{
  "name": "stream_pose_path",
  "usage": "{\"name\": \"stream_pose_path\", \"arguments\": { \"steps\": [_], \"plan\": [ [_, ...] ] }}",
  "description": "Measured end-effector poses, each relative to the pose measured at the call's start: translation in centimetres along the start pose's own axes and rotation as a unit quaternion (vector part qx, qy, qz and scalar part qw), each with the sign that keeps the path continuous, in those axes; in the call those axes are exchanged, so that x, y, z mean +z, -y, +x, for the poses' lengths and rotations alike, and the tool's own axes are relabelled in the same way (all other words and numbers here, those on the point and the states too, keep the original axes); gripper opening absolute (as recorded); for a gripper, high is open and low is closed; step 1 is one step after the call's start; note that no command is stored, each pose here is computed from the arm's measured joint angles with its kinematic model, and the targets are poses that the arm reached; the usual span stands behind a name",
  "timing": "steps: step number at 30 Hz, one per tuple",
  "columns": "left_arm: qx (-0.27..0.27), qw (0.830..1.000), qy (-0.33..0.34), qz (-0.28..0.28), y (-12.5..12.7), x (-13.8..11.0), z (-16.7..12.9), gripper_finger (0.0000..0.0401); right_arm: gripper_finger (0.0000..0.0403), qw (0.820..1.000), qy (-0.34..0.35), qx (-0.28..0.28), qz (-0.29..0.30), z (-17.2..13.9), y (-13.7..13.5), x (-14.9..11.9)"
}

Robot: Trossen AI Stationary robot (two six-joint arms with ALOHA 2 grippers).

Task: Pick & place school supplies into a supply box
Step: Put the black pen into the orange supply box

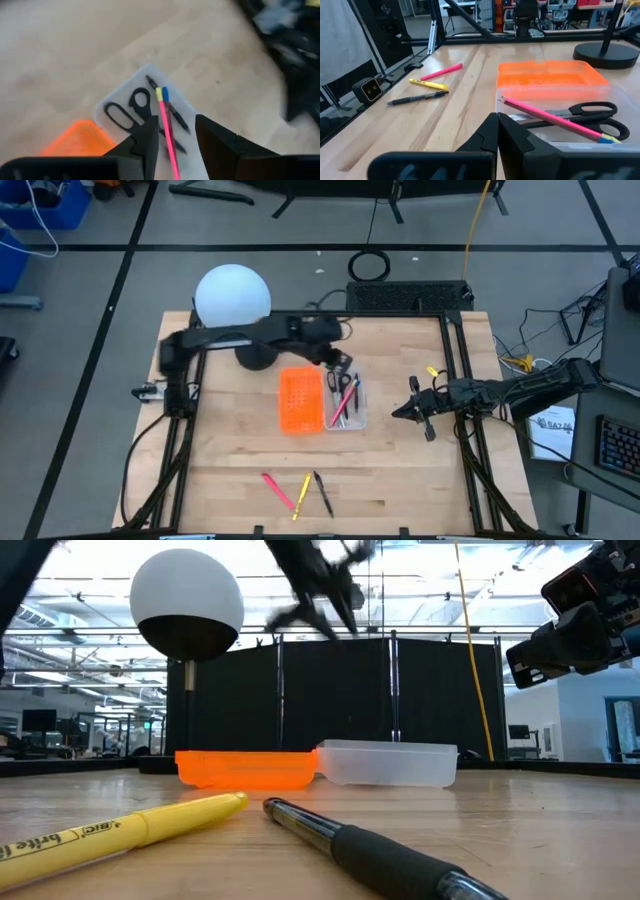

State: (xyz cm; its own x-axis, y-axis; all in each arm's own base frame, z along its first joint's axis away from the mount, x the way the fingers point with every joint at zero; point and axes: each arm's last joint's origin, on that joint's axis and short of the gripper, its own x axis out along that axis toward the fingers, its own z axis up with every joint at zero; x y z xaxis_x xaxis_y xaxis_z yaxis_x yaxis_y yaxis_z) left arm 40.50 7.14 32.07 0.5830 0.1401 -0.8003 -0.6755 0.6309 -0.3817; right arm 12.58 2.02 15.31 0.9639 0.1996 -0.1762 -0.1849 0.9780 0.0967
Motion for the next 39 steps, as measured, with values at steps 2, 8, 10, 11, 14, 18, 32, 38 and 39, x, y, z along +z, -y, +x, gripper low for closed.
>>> {"name": "stream_pose_path", "arguments": {
  "steps": [2, 8, 10, 11, 14, 18, 32, 38, 39],
  "plan": [
    [-0.002, 0.998, 0.027, 0.054, 0.7, -0.7, -3.4, 0.0121, 0.0000, 1.000, 0.002, 0.000, 0.000, 0.0, 0.0, 0.0],
    [-0.041, 0.961, 0.067, 0.267, 2.7, -5.3, -13.6, 0.0048, 0.0000, 1.000, 0.010, 0.000, -0.005, 0.0, 0.0, 0.2],
    [-0.055, 0.941, 0.080, 0.324, 3.1, -7.5, -16.0, 0.0014, 0.0000, 1.000, 0.011, 0.000, -0.013, 0.0, 0.0, 0.2],
    [-0.059, 0.931, 0.082, 0.350, 3.1, -8.6, -17.0, 0.0009, 0.0000, 1.000, 0.013, 0.000, -0.014, 0.0, 0.0, 0.3],
    [-0.067, 0.894, 0.112, 0.428, 2.5, -11.7, -19.7, 0.0008, 0.0000, 1.000, 0.018, 0.000, -0.015, 0.0, 0.0, 0.4],
    [-0.067, 0.850, 0.168, 0.495, 0.4, -14.9, -22.1, 0.0005, 0.0000, 1.000, 0.016, -0.001, -0.015, 0.0, 0.0, 0.3],
    [-0.207, 0.720, 0.431, 0.503, -11.7, -18.1, -18.3, 0.0002, 0.0000, 0.996, 0.068, -0.006, -0.051, 0.0, -0.1, 1.3],
    [-0.206, 0.786, 0.379, 0.442, -15.3, -20.7, -12.4, 0.0001, 0.0000, 0.991, 0.111, -0.017, -0.068, -0.2, -0.1, 2.1],
    [-0.204, 0.792, 0.369, 0.442, -15.7, -21.2, -11.5, 0.0001, 0.0000, 0.991, 0.110, -0.017, -0.068, -0.2, -0.1, 2.1]
  ]
}}
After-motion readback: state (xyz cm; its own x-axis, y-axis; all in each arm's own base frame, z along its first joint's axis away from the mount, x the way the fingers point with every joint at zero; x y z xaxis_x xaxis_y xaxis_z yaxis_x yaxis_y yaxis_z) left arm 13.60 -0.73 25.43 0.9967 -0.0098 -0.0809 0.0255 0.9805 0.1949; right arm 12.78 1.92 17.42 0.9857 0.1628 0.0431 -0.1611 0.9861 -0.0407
